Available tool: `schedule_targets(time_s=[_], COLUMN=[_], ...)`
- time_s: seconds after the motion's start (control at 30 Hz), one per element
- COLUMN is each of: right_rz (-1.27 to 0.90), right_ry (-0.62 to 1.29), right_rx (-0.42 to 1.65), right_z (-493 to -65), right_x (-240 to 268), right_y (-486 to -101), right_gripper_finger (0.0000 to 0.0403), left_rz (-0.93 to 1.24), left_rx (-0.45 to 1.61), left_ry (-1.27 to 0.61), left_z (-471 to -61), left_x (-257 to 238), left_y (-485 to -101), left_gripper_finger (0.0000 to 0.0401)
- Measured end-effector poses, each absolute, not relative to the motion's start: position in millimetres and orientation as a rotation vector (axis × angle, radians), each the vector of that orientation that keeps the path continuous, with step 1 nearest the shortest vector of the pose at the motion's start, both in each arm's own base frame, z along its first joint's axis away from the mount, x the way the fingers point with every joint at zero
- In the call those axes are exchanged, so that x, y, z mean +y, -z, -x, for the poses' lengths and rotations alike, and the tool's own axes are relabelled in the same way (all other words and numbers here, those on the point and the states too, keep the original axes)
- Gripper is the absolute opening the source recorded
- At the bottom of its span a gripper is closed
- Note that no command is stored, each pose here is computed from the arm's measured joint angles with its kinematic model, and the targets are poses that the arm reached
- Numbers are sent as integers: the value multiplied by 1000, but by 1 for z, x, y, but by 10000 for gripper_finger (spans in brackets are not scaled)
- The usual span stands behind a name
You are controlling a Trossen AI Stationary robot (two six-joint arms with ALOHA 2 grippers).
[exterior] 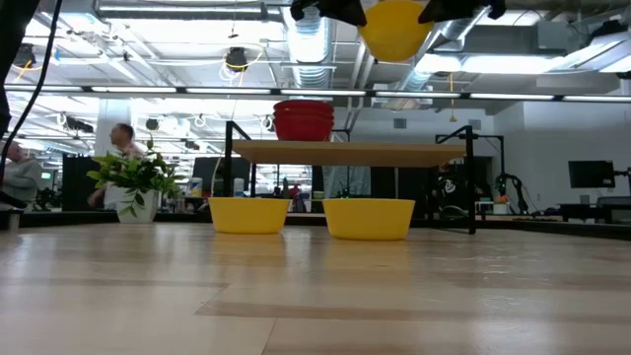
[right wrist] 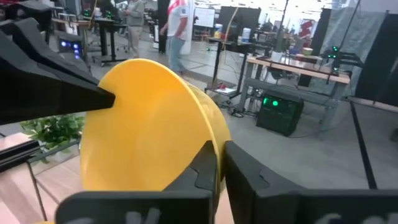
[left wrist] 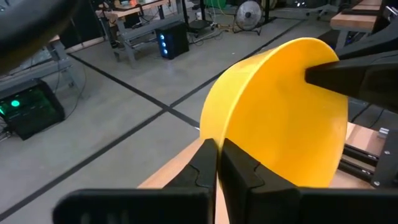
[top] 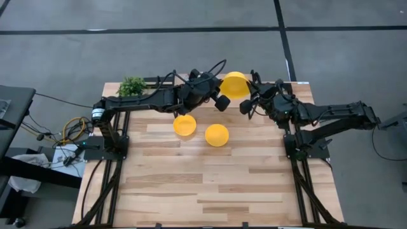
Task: Pick & Place Mini bowls
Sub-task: Put the bottom yellow bowl on the shelf
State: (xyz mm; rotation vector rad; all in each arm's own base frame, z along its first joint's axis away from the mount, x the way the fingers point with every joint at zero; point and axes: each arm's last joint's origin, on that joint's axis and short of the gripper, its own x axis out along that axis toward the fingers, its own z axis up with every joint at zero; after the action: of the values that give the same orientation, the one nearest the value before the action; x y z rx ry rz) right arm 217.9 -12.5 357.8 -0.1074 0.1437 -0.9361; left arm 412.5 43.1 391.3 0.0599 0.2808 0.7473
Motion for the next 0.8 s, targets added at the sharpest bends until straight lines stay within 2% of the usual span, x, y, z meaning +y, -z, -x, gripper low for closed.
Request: schedule_targets(time_s=[0.2,0.33,0.8], right_rz=[108,110,123], right_ry=[938,940,910], right_rx=[144,147,204], right_z=[-218,-218,-218], right_x=[-13,-13,-16], right_y=[-358,-357,-351], right_gripper_finger=[3,2,1], left_rz=[-55,-54,-118], left_rx=[274,273,251], left_ry=[-738,-722,-700], left_z=[-413,-413,-393], left_x=[42,41,35], left_y=[-392,-392,-417], left_gripper_finger=[16,40,209])
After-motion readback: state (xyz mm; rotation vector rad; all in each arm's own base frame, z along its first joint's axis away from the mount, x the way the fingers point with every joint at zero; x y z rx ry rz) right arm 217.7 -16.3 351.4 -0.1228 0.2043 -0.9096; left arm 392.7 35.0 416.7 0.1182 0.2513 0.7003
